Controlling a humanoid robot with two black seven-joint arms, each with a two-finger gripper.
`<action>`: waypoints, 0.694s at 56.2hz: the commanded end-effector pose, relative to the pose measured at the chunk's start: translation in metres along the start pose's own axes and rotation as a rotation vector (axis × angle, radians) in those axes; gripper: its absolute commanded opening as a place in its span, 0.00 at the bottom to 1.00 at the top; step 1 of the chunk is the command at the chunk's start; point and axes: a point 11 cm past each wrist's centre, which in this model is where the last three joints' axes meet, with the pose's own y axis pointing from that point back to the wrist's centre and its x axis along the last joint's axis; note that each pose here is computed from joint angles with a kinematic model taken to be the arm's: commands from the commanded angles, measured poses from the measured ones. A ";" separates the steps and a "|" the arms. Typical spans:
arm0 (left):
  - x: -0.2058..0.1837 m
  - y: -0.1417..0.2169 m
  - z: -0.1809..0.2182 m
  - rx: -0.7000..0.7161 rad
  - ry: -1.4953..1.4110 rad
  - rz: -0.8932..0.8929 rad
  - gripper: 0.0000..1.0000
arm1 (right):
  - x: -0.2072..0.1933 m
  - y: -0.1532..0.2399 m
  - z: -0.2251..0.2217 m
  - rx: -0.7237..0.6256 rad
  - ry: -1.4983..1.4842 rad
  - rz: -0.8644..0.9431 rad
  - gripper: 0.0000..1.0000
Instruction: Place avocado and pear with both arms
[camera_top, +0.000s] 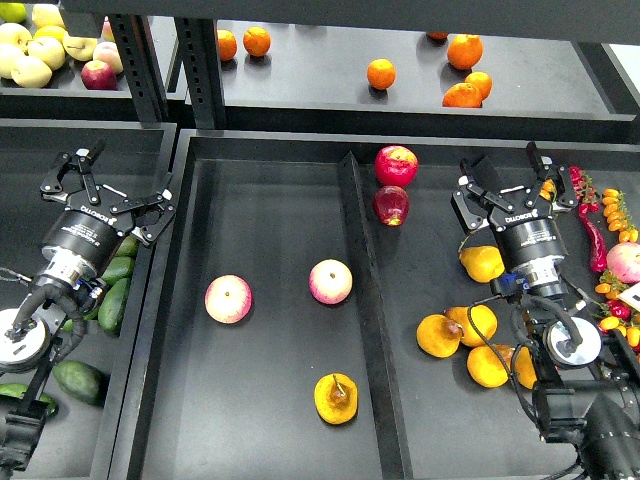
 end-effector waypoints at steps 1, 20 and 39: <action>0.001 0.001 0.000 -0.003 0.001 0.004 1.00 | 0.000 0.000 0.001 -0.008 0.001 0.001 0.99; 0.006 0.005 -0.002 -0.005 0.004 0.017 1.00 | 0.015 0.015 0.081 -0.410 0.095 0.085 0.99; 0.011 0.008 -0.002 -0.005 0.009 0.030 1.00 | 0.010 0.028 0.060 -0.939 0.456 0.123 0.99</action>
